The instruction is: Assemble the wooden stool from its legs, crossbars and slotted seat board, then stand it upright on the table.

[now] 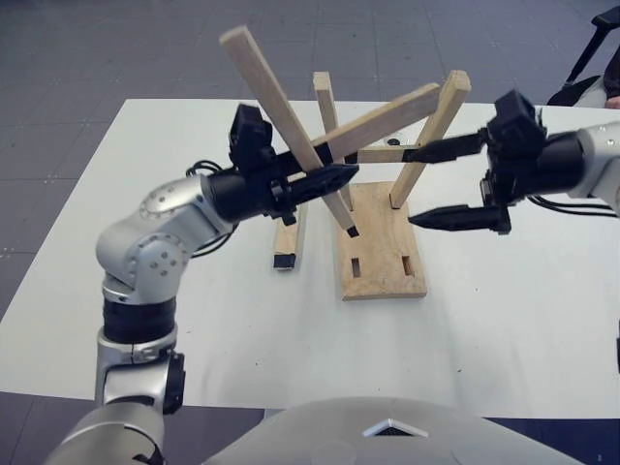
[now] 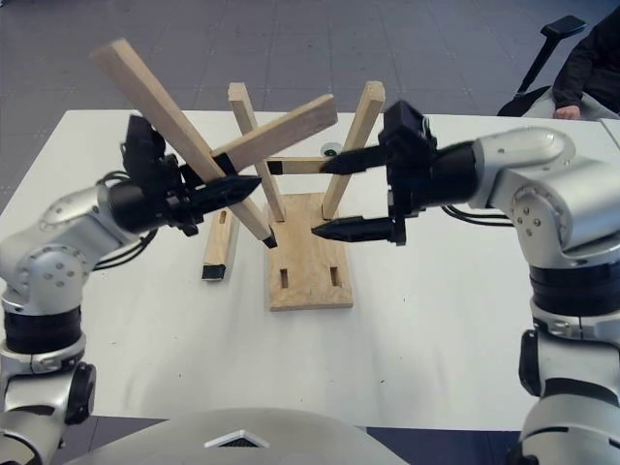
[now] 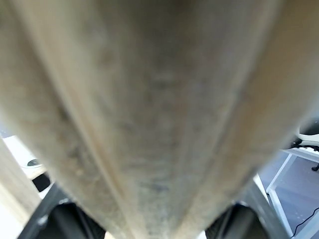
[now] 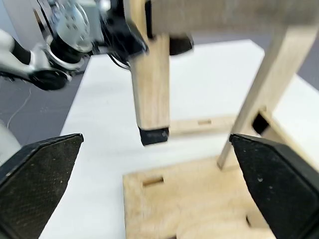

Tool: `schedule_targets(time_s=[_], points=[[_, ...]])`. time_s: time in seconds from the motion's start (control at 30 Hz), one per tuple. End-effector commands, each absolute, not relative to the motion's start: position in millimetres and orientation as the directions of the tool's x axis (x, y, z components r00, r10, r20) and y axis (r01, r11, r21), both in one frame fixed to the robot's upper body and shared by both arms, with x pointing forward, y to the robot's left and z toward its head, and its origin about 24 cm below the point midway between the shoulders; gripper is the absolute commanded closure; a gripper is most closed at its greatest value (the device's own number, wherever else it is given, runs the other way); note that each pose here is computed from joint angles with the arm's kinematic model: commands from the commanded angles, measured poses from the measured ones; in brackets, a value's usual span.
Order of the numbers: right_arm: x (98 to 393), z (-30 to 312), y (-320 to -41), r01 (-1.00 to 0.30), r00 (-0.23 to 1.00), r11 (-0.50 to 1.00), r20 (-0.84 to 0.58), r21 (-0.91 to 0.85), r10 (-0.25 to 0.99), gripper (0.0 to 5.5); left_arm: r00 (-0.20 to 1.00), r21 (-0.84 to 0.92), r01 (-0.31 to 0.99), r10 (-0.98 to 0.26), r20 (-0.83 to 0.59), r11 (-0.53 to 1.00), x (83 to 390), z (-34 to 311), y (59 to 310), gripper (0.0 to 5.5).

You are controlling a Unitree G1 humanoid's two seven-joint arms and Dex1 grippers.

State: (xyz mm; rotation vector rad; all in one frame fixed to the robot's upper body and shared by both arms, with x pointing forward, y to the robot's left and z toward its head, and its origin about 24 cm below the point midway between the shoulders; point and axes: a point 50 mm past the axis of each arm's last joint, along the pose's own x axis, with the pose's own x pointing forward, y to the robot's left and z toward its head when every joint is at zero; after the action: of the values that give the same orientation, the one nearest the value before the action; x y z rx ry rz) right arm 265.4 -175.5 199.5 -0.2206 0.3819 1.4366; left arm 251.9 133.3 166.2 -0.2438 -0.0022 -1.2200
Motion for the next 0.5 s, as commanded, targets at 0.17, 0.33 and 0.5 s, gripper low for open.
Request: schedule_targets(time_s=[0.17,0.33,0.5], points=[[254.3,158.0,-208.1,-0.979,0.044,0.152,-0.590,0.135,0.806,0.00,0.251,0.057,0.964,-0.959,0.132,0.260,234.3,126.5,124.1,3.45],[257.8,153.7,-214.6,-0.975,0.049,0.170,-0.605,0.145,0.795,0.00,0.198,0.075,0.976,-0.977,0.074,0.204,228.1,95.9,130.6,3.45],[259.0,154.5,-210.4,-0.978,0.036,0.152,-0.597,0.145,0.802,0.00,0.208,0.059,0.975,-0.975,0.074,0.212,222.4,80.2,134.2,3.45]])
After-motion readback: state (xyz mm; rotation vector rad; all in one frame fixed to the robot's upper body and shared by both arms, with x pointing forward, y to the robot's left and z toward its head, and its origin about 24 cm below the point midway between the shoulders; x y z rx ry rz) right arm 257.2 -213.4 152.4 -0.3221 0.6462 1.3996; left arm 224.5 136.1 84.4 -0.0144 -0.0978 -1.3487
